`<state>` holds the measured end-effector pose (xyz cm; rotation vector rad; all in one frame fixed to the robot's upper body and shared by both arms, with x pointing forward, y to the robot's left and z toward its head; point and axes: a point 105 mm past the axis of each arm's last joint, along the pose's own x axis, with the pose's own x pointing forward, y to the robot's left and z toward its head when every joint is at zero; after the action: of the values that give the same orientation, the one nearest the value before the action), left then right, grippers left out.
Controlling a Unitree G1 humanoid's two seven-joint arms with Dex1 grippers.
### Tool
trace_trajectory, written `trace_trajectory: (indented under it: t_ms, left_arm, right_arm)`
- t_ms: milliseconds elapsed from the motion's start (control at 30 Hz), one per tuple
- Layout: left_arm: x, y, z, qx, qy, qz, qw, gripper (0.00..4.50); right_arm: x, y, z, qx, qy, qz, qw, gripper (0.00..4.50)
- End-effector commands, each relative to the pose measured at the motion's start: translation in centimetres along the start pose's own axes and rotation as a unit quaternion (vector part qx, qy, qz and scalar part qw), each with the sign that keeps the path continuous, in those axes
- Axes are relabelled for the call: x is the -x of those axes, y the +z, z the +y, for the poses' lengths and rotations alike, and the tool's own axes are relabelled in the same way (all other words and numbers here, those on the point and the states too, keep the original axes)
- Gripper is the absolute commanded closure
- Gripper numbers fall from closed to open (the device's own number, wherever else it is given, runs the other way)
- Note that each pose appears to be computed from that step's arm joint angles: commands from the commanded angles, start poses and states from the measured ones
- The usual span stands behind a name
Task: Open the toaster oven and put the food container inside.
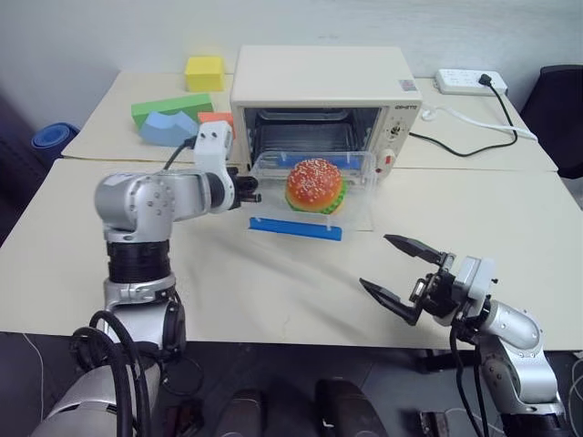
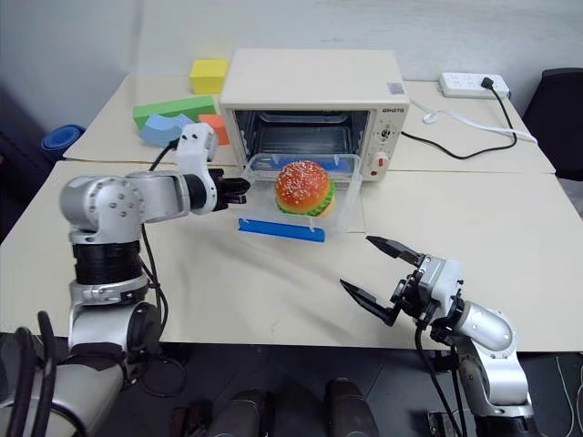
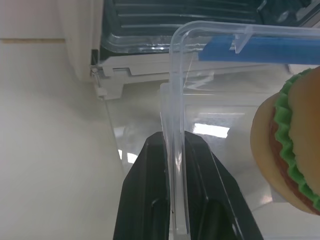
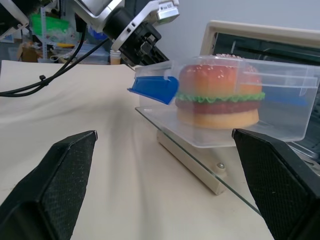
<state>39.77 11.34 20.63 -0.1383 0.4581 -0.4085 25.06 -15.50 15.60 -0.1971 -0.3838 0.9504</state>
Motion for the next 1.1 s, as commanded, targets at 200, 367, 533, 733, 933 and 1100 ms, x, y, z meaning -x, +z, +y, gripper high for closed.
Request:
trace_trajectory:
  t_ms: [200,367,533,733,933,1100]
  left_arm:
    - [-0.8,2.4,-0.4,-0.015,0.007,-0.056,0.998,3.11]
    - [0.2,4.1,-0.4,0.041,-0.029,-0.106,0.993,1.55]
    - [4.7,4.5,1.1,-0.019,-0.127,-0.136,0.982,0.02]
    - [7.1,-0.5,4.0,-0.223,-0.194,-0.077,0.952,1.13]
    - [5.2,-5.2,1.2,-0.203,-0.291,-0.061,0.933,2.98]
    - [3.1,-5.8,-0.1,-0.191,-0.282,-0.105,0.934,4.48]
  right_arm:
    - [0.5,1.5,0.2,0.03,-0.029,-0.017,0.999,0.0]
    - [0.6,1.9,0.3,0.02,-0.034,-0.018,0.999,0.0]
    - [0.5,1.6,0.5,-0.008,0.004,0.029,1.0,0.17]
    - [-1.7,0.0,0.2,-0.031,0.037,0.091,0.995,2.0]
    - [-3.8,-2.0,-1.4,-0.024,0.041,0.128,0.991,4.0]
    - [-5.6,-2.7,-3.8,0.011,0.036,0.14,0.989,4.5]
